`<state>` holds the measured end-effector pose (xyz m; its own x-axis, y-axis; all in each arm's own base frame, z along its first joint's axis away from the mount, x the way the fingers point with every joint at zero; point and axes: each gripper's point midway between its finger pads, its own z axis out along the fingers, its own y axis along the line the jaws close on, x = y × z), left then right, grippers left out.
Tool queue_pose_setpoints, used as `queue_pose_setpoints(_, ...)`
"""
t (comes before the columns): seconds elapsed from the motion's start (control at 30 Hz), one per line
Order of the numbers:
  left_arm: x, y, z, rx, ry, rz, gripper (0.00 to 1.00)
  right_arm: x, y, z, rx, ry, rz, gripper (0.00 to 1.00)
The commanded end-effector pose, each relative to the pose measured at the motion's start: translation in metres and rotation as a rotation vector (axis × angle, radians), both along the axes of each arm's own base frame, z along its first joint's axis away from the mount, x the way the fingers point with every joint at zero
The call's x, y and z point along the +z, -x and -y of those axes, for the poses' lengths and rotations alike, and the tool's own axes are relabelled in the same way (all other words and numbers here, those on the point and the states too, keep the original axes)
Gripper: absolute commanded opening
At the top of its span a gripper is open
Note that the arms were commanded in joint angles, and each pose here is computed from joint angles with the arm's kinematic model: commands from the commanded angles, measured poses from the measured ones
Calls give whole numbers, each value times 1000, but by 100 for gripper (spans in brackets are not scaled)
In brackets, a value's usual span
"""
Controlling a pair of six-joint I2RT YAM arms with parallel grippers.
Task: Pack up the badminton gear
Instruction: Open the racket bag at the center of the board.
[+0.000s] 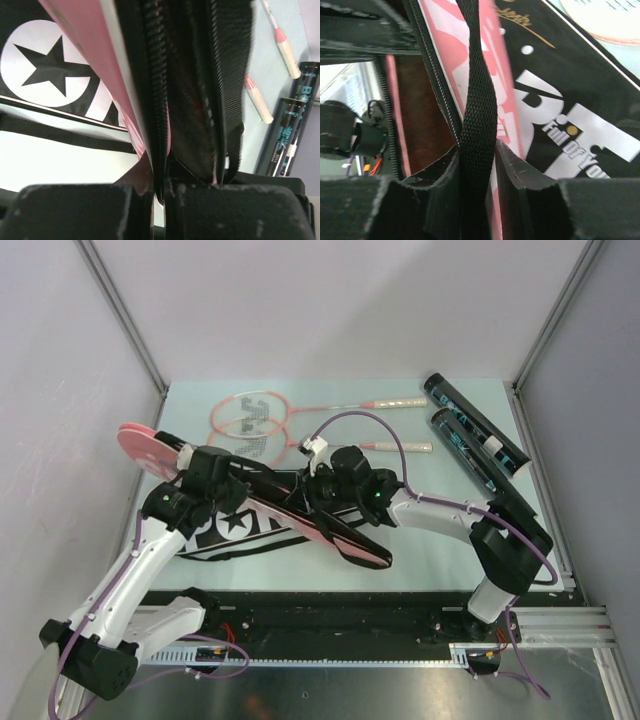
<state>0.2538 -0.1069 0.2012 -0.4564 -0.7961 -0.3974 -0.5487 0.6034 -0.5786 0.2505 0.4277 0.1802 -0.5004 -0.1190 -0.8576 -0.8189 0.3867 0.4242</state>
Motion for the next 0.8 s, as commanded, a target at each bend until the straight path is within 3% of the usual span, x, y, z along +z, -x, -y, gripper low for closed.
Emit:
queue_pose_setpoints(0.0,10,1,-16,1,-84,6,0,-22,-33,19,-99,156,104,29)
queue_pose_setpoints(0.07,6,1,-27,1,-147,-5,0,-47,-44,41,-83,282,150,29)
queue_pose_setpoints(0.2,-2,4,-42,-16,-248,-31,0,-64,-58,70,-76,425,190,55)
queue_pose_setpoints(0.3,-4,3,-45,-84,-318,-45,0,-68,-62,76,-74,435,154,64)
queue_pose_setpoints(0.5,-6,2,-54,-140,-389,-69,0,-73,-63,114,-174,606,124,65)
queue_pose_setpoints(0.6,-17,0,-59,-171,-430,-120,0,-64,-43,103,-135,608,146,56)
queue_pose_setpoints(0.7,-29,3,-63,-163,-408,-164,0,-48,-20,82,-43,491,118,51)
queue_pose_setpoints(0.77,-30,3,-57,-145,-357,-154,0,-29,-9,64,-15,399,129,62)
